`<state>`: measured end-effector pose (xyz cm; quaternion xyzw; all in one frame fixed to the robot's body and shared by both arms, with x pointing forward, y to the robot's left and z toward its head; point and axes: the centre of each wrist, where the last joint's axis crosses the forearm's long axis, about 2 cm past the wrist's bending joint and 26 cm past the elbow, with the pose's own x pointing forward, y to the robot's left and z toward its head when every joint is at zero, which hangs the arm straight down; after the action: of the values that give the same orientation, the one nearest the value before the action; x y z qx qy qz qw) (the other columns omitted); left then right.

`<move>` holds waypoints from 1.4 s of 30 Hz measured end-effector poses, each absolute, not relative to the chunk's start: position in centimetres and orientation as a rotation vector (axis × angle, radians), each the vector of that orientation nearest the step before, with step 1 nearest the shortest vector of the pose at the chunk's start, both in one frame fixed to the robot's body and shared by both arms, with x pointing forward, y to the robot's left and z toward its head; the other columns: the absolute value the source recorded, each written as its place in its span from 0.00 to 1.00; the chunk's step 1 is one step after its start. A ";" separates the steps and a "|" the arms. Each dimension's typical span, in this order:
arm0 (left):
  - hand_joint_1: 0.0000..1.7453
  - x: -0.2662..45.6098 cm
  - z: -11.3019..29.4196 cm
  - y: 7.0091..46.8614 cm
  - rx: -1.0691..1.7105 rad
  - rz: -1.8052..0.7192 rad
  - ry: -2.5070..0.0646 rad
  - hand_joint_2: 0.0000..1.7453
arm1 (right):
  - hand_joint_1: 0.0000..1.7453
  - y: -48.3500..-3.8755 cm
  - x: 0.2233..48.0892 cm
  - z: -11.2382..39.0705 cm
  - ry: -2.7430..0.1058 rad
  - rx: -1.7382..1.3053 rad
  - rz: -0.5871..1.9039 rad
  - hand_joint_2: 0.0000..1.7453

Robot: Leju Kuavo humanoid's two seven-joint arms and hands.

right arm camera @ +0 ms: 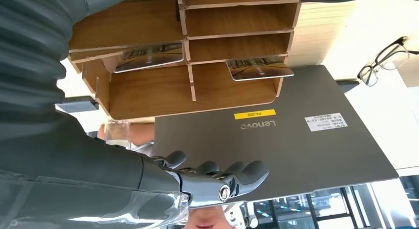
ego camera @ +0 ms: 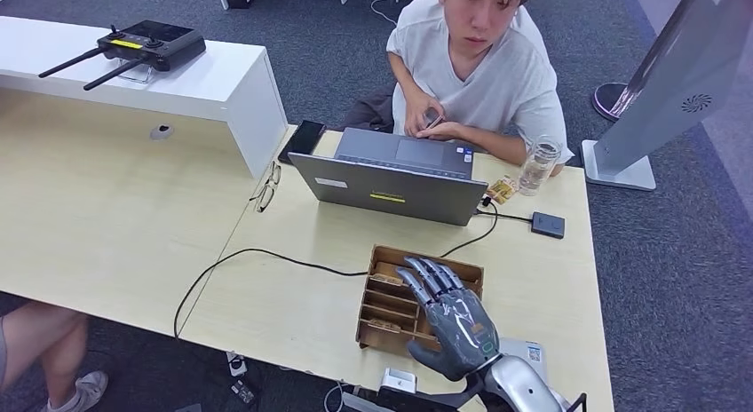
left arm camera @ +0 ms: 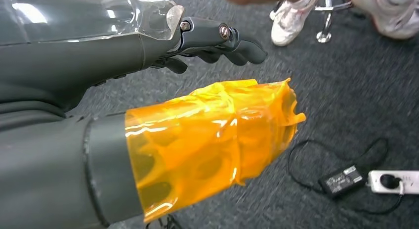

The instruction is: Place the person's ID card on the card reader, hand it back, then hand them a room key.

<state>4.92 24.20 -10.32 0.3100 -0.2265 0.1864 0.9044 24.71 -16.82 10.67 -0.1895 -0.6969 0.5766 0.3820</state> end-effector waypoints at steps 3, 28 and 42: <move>0.00 5.0 -10.4 24.0 0.599 0.405 -0.461 0.00 | 0.02 -16.7 24.8 10.7 -1.782 -0.480 1.469 1.00; 0.00 6.0 -10.5 24.0 0.394 0.463 -0.406 0.00 | 0.03 -15.8 25.1 10.8 -1.805 -0.451 1.446 1.00; 0.00 6.5 -10.4 24.0 0.370 0.446 -0.405 0.00 | 0.05 -16.0 25.6 10.6 -1.780 -0.553 1.447 1.00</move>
<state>6.49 24.01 -10.41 0.1810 -0.1983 0.2183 0.9382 25.57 -16.00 10.58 -0.2168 -0.6973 0.5669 0.3813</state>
